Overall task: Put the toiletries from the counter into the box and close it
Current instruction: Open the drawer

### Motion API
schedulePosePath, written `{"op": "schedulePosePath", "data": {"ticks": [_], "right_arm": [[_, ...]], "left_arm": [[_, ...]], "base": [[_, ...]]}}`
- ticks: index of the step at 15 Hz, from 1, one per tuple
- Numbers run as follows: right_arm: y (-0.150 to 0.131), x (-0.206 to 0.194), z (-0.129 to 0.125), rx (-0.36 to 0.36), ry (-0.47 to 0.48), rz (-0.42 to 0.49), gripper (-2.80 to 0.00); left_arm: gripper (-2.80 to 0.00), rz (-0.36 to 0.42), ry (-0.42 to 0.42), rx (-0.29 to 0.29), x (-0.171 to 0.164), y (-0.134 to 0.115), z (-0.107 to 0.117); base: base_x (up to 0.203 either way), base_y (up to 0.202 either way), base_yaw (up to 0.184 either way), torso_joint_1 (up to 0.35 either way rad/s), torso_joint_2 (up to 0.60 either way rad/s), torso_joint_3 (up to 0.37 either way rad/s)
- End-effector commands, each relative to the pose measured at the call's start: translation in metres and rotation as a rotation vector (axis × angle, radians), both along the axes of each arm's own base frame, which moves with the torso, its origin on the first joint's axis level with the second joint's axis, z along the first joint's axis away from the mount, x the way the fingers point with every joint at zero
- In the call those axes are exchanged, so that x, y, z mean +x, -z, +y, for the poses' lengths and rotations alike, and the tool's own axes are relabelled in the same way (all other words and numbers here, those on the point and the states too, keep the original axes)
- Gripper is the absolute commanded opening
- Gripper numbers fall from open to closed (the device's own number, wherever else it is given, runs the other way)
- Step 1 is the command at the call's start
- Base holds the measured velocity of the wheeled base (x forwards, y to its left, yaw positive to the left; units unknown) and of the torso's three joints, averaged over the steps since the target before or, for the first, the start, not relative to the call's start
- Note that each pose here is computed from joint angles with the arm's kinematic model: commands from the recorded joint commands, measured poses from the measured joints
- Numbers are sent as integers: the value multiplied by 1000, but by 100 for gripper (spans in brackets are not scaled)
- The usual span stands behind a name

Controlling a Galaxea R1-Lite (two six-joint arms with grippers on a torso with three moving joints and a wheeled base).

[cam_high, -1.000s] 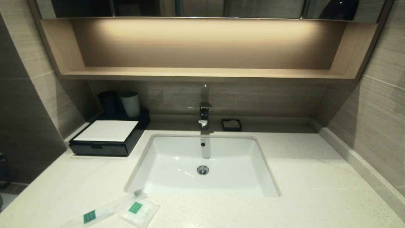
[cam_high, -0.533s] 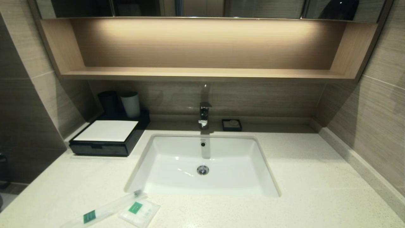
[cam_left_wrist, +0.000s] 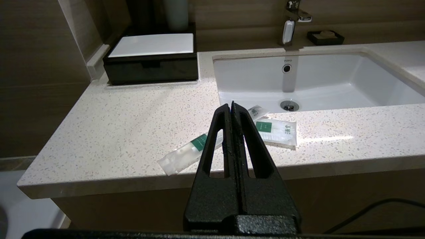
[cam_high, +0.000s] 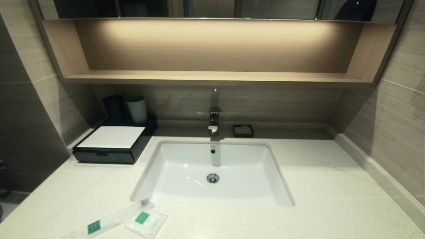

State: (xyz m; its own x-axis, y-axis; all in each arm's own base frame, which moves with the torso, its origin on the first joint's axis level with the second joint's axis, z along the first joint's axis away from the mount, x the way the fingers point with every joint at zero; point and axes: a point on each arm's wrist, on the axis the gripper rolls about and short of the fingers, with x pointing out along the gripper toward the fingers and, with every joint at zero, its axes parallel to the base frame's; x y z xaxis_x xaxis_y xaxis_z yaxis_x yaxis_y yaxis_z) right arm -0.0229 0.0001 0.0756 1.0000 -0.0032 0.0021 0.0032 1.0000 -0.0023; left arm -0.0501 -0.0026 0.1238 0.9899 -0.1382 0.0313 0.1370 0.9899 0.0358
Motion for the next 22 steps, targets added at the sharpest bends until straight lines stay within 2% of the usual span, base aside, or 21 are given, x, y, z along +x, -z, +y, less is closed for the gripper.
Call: {"op": "schedulePosePath", "data": {"ticks": [1, 5, 9, 17, 22], "right_arm": [[0, 0, 0, -1, 0, 2, -280], [0, 0, 0, -1, 0, 2, -280], [0, 0, 0, -1, 0, 2, -280], [0, 0, 0, -1, 0, 2, -280], [0, 0, 0, -1, 0, 2, -280]], "left_arm": [[-280, -28, 2, -1, -5, -15, 0], [-280, 53, -5, -6, 18, -57, 0], [-280, 145, -11, -8, 61, -92, 0], [-280, 298, -69, -3, 161, -127, 0], [-280, 367, -169, 10, 226, -125, 2]], "base": [[0, 0, 0, 0, 0, 0], [0, 0, 0, 0, 0, 0], [0, 0, 0, 0, 0, 0], [0, 0, 0, 0, 0, 0], [0, 0, 0, 0, 0, 0]]}}
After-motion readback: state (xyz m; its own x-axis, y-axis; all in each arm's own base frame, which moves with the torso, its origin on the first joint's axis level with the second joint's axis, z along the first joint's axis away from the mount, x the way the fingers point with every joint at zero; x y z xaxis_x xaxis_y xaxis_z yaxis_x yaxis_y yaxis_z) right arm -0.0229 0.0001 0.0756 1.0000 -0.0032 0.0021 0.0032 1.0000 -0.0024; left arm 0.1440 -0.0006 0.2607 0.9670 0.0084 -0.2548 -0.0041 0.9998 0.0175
